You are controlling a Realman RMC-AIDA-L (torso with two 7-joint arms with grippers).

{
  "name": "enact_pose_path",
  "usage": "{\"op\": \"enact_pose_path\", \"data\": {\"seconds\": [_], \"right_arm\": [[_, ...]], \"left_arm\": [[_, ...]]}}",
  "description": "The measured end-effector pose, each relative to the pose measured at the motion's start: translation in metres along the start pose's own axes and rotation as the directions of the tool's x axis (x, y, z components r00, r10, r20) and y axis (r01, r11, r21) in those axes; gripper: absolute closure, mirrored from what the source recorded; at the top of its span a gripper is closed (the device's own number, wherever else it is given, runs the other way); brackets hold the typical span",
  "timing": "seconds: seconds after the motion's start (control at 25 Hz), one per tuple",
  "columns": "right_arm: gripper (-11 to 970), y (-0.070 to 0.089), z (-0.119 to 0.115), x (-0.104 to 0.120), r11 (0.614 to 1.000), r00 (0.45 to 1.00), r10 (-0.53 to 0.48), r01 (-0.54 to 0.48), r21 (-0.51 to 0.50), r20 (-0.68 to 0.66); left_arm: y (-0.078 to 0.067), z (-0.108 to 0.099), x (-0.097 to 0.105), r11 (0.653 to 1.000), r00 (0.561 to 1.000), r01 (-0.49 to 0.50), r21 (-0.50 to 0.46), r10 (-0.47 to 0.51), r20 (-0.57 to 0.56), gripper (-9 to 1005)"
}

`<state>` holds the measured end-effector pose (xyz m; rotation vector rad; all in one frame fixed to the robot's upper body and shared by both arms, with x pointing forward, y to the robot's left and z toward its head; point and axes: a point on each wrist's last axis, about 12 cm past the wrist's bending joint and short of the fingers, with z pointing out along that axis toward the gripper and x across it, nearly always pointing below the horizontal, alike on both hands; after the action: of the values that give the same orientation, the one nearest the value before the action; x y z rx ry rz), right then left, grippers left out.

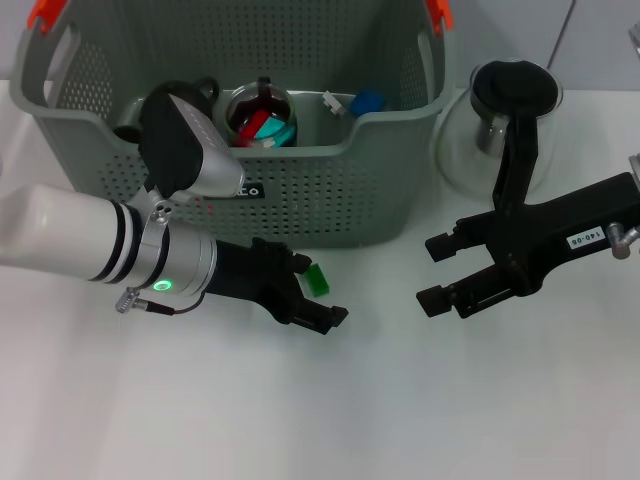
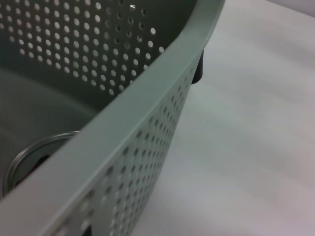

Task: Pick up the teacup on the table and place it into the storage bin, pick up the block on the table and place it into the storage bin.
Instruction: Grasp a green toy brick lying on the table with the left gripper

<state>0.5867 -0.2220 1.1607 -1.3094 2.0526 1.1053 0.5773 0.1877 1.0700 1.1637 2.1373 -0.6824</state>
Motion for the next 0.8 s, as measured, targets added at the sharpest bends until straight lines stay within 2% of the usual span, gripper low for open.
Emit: {"op": "enact_pose_path", "data": {"seconds": [0.8], "right_arm": [[14, 0.0001, 0.0004, 0.0009, 1.0, 1.0, 0.001, -0.001, -0.001, 0.002]], "left_arm": [[0.0038, 0.0058, 0.0035, 0.999, 1.0, -0.025, -0.039, 0.025, -0.007, 49]]}}
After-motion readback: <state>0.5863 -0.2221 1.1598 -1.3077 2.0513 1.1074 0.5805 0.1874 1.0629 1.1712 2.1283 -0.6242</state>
